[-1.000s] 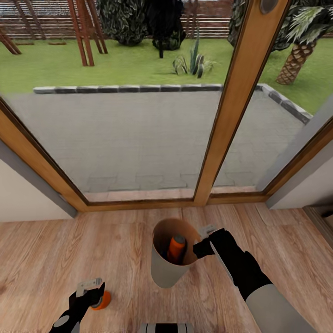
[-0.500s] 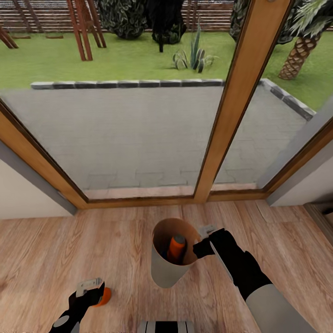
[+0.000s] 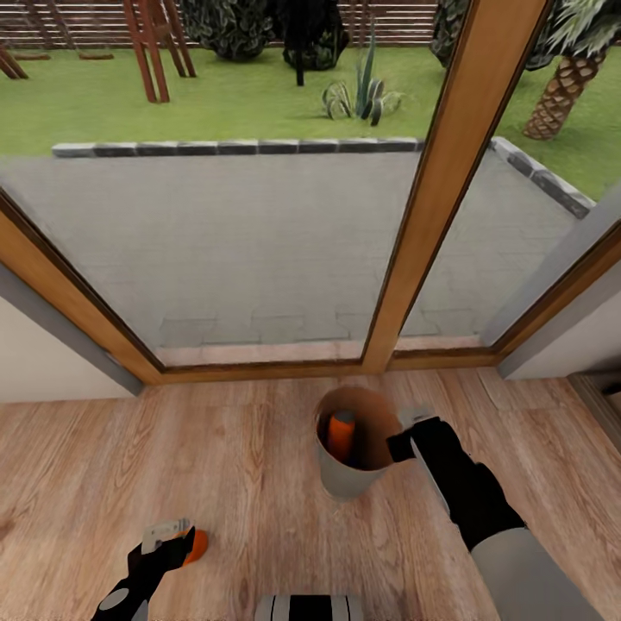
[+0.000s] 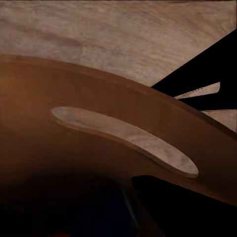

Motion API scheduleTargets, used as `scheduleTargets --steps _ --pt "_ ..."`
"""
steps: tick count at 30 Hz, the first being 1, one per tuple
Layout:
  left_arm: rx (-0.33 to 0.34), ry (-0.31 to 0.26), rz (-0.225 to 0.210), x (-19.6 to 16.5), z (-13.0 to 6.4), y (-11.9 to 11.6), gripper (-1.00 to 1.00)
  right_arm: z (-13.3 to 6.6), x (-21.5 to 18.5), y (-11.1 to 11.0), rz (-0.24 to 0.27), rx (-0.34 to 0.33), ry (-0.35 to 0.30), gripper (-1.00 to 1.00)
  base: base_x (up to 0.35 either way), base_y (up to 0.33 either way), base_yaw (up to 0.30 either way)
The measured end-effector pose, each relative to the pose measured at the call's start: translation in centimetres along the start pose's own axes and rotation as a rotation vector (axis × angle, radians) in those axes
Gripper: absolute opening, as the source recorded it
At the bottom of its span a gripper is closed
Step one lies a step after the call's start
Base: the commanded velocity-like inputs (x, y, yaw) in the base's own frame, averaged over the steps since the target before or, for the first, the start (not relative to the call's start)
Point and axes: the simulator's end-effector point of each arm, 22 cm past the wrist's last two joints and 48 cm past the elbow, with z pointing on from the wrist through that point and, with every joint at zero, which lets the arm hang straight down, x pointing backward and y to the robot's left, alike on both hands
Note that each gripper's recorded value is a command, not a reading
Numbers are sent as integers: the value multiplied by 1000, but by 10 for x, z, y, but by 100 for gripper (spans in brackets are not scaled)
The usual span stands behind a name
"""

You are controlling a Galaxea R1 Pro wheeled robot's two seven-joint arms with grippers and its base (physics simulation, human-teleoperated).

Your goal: Put the three can of soda from the living room inside the tash can in the kitchen.

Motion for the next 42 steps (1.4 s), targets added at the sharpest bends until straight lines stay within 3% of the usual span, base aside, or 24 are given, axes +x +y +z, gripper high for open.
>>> scheduleTargets --steps 2,4,6,10,42 --pt "-1 3 1 2 0 0 100 -2 -4 -11 69 -6 -14 -100 0 0 0" --pt "-1 6 1 3 1 1 100 -14 -21 -26 95 23 -66 -100 0 0 0" --pt "-2 10 2 5 1 1 100 -11 -16 -31 87 45 -52 -100 0 0 0" --pt "-3 16 2 8 2 1 100 -10 -19 -25 110 12 -58 -100 0 0 0" --pt "-8 47 6 24 4 4 100 4 -8 -23 102 16 -30 -100 30 0 0"
